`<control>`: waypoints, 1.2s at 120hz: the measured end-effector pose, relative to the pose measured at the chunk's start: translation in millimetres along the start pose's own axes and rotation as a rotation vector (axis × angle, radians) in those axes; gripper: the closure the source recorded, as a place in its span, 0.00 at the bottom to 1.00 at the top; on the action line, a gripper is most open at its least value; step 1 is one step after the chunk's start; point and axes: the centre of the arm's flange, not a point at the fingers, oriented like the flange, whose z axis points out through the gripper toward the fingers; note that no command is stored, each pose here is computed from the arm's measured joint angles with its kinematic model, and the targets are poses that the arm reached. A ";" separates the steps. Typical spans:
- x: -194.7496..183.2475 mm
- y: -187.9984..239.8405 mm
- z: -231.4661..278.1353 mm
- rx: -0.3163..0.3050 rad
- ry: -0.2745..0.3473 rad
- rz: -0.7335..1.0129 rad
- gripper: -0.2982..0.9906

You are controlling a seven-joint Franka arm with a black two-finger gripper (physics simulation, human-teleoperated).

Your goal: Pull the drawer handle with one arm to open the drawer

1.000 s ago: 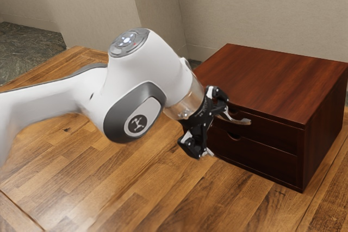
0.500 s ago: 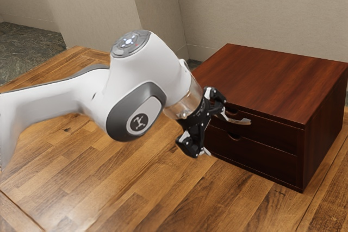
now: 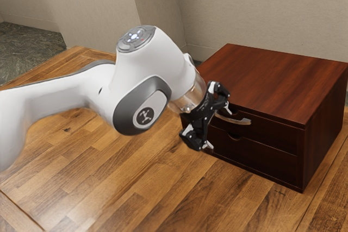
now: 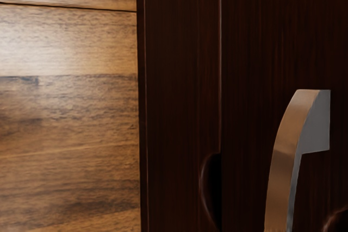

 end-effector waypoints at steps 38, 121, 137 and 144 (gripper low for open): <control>1.3 4.2 6.5 0.004 -0.001 0.021 0.25; 0.4 -13.0 2.2 0.025 -0.007 0.053 0.72; 0.2 -30.5 -3.4 0.041 -0.008 0.055 0.75; 0.1 -39.4 -8.6 0.045 -0.008 0.056 0.75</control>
